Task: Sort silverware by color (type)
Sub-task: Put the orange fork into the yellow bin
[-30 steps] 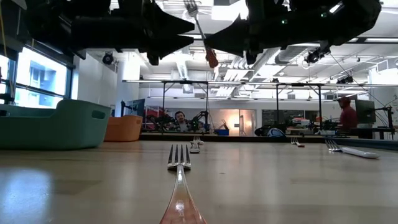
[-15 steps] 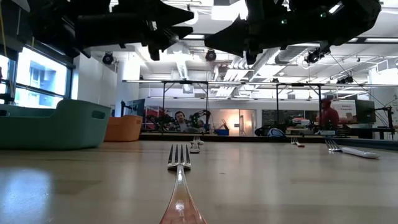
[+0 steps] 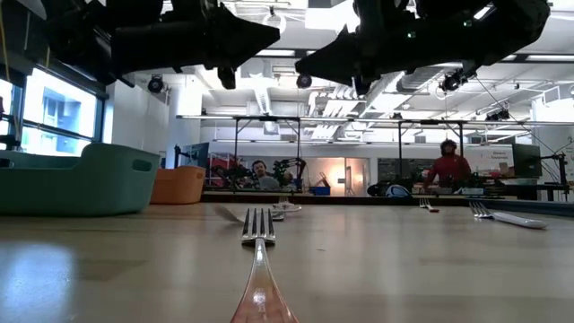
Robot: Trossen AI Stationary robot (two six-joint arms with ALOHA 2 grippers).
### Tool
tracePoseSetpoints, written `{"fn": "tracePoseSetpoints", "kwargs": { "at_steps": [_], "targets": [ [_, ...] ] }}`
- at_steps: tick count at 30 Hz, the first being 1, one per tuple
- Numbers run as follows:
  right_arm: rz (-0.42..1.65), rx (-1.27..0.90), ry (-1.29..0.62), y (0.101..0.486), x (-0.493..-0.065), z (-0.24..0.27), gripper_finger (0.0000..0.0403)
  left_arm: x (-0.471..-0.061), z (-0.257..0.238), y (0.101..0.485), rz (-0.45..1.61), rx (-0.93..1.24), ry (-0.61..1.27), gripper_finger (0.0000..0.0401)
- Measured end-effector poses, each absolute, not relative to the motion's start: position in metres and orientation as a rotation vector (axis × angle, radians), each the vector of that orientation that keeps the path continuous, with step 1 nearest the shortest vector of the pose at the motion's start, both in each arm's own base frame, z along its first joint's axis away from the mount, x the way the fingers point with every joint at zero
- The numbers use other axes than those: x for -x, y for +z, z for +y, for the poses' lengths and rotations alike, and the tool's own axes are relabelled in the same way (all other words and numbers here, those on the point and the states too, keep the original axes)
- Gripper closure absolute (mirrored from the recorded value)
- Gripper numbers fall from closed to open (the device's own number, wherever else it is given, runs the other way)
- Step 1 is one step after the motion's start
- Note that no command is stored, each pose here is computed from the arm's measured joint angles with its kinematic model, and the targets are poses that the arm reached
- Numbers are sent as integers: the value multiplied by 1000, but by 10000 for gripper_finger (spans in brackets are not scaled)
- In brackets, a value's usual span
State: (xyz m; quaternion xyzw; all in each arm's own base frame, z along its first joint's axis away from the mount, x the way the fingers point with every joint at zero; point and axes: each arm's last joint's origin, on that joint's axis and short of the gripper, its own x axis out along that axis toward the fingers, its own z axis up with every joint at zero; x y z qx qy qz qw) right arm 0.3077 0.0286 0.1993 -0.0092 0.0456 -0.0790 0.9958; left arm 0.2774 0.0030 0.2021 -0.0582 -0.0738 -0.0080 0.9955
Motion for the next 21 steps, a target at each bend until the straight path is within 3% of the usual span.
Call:
{"fn": "tracePoseSetpoints", "kwargs": {
  "at_steps": [10, 15, 21],
  "targets": [
    [200, 36, -168, 189, -306, 26, 402, -277, -16, 185, 46, 163, -189, 395],
    [320, 60, -194, 178, -304, 18, 402, -280, -37, 175, 235, 240, -208, 368],
    [402, 72, -230, 170, -302, 8, 402, -292, -74, 178, 569, 193, -83, 321]
  ]
}}
